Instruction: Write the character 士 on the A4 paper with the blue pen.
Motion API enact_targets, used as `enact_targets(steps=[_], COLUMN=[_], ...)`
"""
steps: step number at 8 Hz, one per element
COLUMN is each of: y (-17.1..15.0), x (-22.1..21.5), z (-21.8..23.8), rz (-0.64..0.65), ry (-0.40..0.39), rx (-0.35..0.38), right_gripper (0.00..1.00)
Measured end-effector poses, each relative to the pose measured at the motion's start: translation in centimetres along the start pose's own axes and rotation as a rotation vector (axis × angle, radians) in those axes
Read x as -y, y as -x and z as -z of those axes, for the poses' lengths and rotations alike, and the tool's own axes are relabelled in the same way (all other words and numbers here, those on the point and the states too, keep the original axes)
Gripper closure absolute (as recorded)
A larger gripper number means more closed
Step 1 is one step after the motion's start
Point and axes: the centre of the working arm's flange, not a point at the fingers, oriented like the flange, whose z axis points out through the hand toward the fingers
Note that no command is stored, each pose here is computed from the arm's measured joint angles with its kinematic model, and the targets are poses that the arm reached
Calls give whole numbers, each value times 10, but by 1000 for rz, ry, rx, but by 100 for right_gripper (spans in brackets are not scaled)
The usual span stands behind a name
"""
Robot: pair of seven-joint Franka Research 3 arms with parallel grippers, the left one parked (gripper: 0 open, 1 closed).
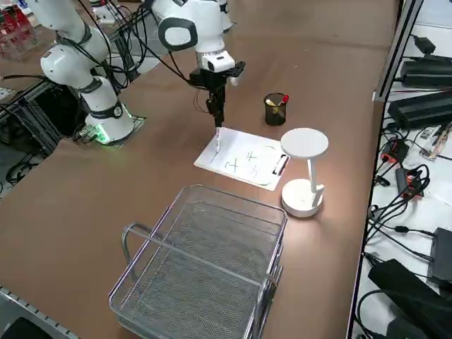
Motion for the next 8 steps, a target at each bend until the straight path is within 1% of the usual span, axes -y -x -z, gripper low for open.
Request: enact_targets(steps=[2, 5, 8], y=[-2, 3, 2], x=[-13, -48, -51], z=[3, -4, -9], rz=[30, 46, 46], ry=[22, 58, 54], rx=[-4, 8, 8], right_gripper=[81, 81, 81])
